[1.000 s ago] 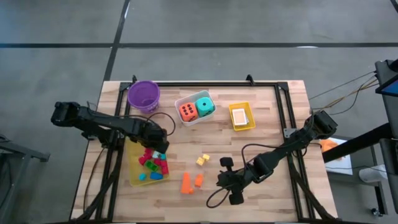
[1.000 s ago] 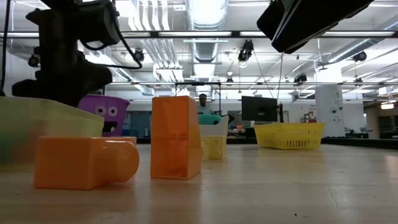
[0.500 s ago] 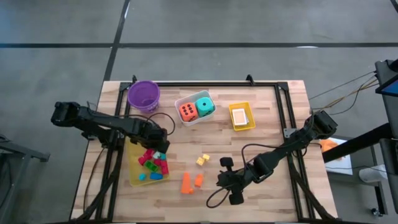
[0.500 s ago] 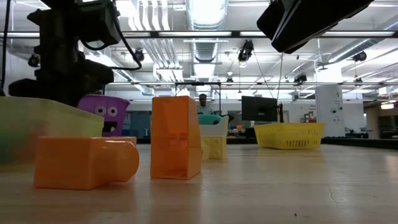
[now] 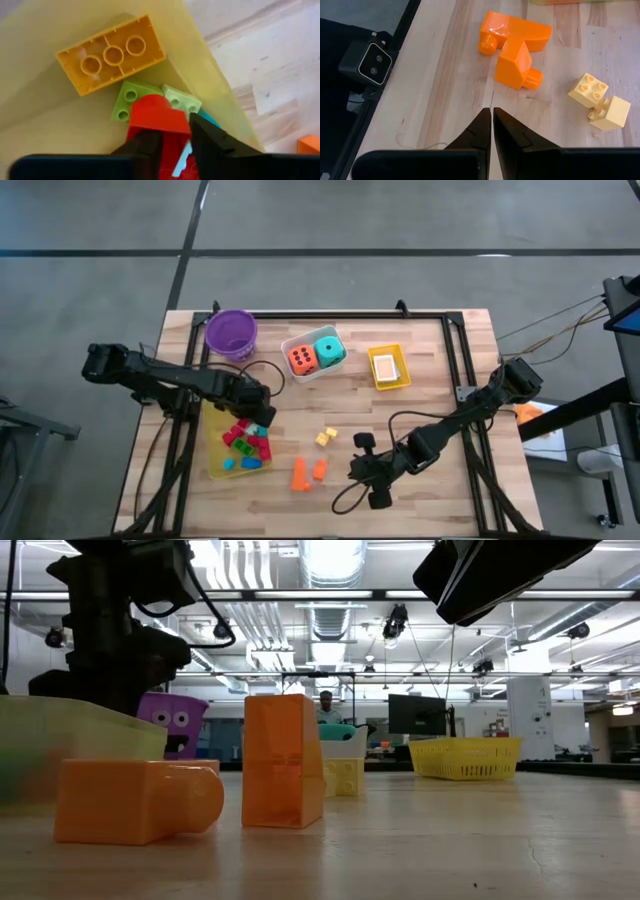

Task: Pick & Place Toys
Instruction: Put the red game piece into the light yellow bin, then put the orange game piece into the light yellow bin

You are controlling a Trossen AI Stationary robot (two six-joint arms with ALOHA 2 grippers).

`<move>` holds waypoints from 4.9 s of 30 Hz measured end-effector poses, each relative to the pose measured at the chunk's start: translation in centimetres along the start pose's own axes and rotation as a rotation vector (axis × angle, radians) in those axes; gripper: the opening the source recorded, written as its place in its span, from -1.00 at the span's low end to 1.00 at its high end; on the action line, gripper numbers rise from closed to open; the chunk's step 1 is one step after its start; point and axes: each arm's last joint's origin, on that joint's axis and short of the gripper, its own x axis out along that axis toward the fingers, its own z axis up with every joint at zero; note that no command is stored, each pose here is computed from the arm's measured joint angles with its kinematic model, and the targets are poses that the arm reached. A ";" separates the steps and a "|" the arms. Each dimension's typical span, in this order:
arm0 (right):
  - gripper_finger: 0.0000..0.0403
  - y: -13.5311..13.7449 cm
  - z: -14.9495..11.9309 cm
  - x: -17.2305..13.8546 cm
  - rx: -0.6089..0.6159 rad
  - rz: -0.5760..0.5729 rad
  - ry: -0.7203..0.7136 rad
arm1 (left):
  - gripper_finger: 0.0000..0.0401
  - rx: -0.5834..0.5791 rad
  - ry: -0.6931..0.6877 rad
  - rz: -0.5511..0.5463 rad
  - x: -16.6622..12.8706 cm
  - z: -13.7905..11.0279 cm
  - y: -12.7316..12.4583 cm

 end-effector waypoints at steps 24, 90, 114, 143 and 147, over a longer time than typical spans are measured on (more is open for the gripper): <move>-0.91 0.0 0.0 0.0 0.001 0.000 0.000 | 0.49 -0.043 0.053 0.104 -1.2 -0.2 0.4; -0.91 0.0 0.1 0.0 0.011 0.023 0.003 | 0.48 0.041 -0.010 0.138 -1.4 0.9 -2.1; -0.91 -0.1 -0.1 -0.1 0.075 -0.063 -0.006 | 0.48 0.538 -0.339 -0.207 -5.4 -9.7 -8.4; -0.91 -1.0 -1.1 -0.4 0.118 -0.327 -0.005 | 0.48 0.383 -0.081 -0.099 -1.6 -10.1 -19.8; -0.91 -0.8 -1.5 -0.4 0.109 -0.318 0.004 | 0.48 0.233 -0.043 -0.061 -0.8 -9.9 -19.6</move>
